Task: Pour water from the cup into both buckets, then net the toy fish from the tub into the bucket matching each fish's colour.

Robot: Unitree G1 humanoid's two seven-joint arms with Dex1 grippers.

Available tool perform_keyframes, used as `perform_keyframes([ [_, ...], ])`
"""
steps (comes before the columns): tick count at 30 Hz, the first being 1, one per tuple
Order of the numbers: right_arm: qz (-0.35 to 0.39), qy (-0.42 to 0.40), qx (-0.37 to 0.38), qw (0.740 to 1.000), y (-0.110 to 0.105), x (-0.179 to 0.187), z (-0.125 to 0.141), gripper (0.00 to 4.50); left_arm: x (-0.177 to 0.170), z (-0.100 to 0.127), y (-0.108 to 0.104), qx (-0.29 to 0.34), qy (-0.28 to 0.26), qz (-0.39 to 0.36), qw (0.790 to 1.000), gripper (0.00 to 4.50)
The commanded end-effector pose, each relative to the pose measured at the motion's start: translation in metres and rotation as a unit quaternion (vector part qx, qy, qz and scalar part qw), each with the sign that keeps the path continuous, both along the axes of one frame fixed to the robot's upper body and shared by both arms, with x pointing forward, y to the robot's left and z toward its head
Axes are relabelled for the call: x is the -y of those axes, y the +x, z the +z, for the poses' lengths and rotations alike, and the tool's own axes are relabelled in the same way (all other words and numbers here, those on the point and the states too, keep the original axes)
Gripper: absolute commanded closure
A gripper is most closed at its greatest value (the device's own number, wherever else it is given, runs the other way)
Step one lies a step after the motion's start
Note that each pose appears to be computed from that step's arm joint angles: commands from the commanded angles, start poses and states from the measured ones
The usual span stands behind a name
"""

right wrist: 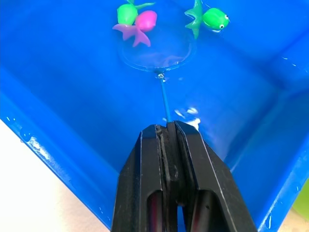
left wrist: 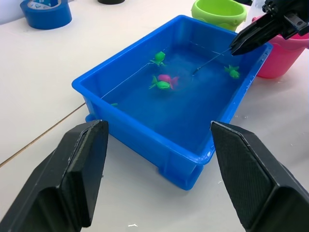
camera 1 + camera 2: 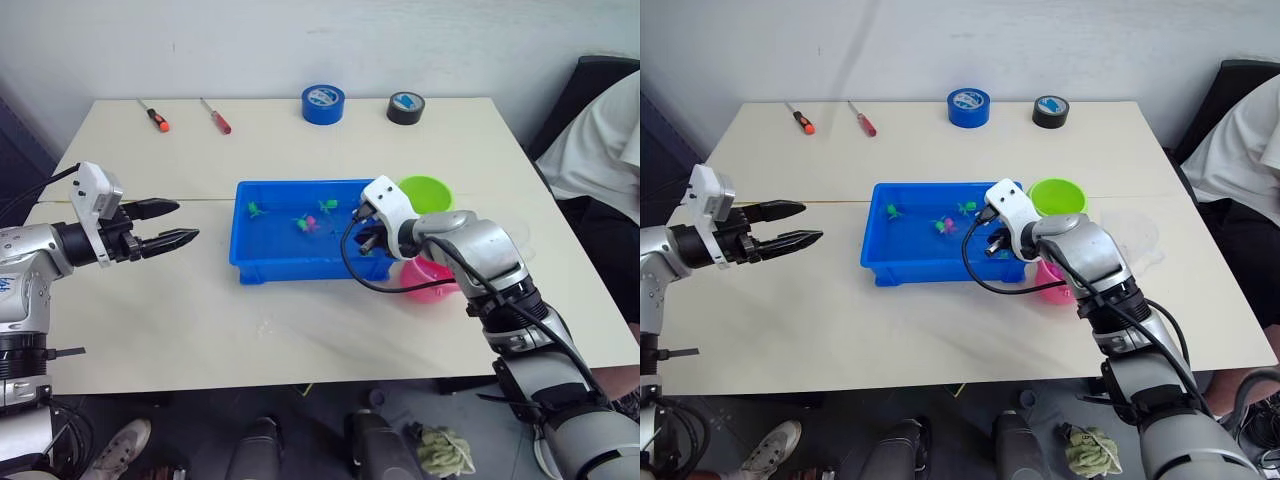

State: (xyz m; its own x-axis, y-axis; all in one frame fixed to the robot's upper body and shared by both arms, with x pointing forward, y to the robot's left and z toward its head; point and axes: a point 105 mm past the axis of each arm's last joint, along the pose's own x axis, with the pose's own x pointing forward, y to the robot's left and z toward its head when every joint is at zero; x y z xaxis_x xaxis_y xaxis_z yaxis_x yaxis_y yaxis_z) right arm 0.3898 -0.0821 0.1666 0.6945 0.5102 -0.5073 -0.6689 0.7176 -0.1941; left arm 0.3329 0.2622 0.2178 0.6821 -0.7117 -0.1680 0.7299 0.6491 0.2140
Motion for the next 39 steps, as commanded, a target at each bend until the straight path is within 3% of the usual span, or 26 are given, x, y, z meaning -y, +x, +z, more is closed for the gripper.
perform_keyframes([
  [1, 0.006, 0.020, 0.036, 0.999, -0.001, 0.001, 0.025, 4.50, 0.002, 0.012, 0.000, 0.025, 0.001, -0.005, 1.000, 0.81],
  [19, 0.039, 0.024, 0.044, 0.998, -0.014, -0.003, 0.029, 4.50, 0.003, 0.013, 0.000, 0.026, 0.000, -0.007, 1.000, 0.81],
  [32, 0.101, 0.141, 0.047, 0.984, -0.055, 0.004, 0.045, 4.50, 0.016, 0.019, -0.013, 0.008, 0.001, -0.075, 0.997, 0.81],
  [39, 0.103, 0.154, 0.055, 0.981, -0.066, 0.013, 0.043, 4.50, 0.023, 0.020, -0.010, 0.006, 0.010, -0.094, 0.996, 0.81],
])
